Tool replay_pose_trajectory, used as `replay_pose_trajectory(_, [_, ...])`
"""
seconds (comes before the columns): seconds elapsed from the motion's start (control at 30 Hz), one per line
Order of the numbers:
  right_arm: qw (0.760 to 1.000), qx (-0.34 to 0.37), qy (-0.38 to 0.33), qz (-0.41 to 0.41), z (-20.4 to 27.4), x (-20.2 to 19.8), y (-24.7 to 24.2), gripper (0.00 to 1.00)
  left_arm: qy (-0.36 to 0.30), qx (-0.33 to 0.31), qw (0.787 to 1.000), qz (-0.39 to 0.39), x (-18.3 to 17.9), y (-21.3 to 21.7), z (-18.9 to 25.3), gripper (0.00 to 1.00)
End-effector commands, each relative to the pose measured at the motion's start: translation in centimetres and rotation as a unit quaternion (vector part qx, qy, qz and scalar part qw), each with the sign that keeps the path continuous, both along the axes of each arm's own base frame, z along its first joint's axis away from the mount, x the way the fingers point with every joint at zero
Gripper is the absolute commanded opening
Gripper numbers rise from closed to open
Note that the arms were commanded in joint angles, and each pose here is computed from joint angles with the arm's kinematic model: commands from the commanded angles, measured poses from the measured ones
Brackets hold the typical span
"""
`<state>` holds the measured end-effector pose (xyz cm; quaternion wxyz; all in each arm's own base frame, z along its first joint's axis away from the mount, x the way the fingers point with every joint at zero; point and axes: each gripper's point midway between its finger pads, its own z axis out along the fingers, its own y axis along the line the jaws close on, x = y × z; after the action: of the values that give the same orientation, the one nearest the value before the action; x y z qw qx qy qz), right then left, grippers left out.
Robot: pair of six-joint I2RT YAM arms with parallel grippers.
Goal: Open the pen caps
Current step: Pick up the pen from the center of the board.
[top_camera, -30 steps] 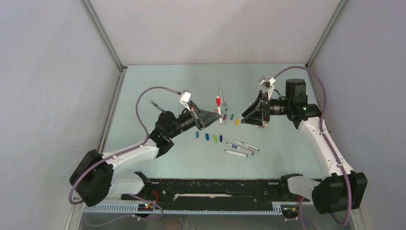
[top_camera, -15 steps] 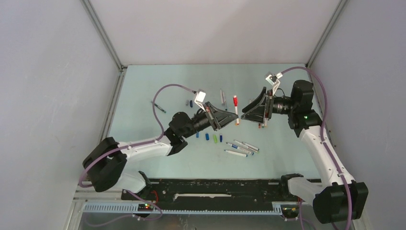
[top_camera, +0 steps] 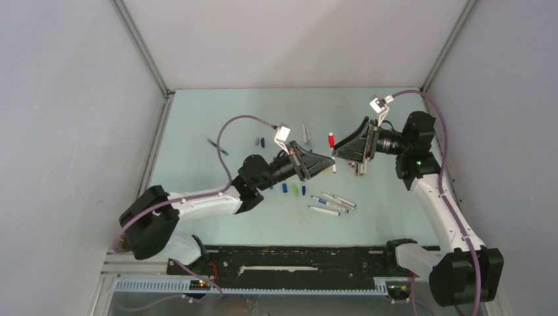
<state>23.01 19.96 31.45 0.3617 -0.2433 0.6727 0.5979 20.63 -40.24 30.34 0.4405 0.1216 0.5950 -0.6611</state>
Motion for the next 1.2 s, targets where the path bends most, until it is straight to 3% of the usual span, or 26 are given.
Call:
replay_pose_trajectory(0.0, [1.000,0.013,-0.005,0.001,1.0,0.1,0.1,0.56,-0.026,-0.039,0.999,0.003,0.1,-0.4,3.7,0.00])
replay_pose_trajectory(0.17, [1.000,0.009,-0.001,0.001,0.5,0.2,0.3,0.51,-0.027,-0.040,0.999,-0.002,-0.1,-0.8,3.8,0.00])
replay_pose_trajectory(0.3, [1.000,0.005,0.000,0.002,0.1,0.2,0.4,0.42,-0.026,-0.041,0.999,-0.003,-0.2,-1.0,3.9,0.00])
replay_pose_trajectory(0.6, [0.999,0.007,-0.019,0.028,0.4,-0.6,0.7,0.00,-0.029,-0.043,0.999,-0.012,-0.7,-1.2,4.1,0.04])
replay_pose_trajectory(0.7, [0.999,0.005,-0.031,0.032,0.5,-0.9,0.5,0.00,-0.031,-0.042,0.999,-0.013,-0.9,-0.9,4.2,0.18])
replay_pose_trajectory(0.9, [0.997,-0.004,-0.073,0.024,-0.1,-1.6,-1.2,0.00,-0.071,-0.011,0.997,0.023,-1.5,1.6,3.9,0.60])
replay_pose_trajectory(1.17, [0.988,-0.023,-0.152,0.008,-1.1,-3.4,-3.7,0.00,-0.138,0.062,0.981,0.122,-0.8,6.6,4.6,0.98])
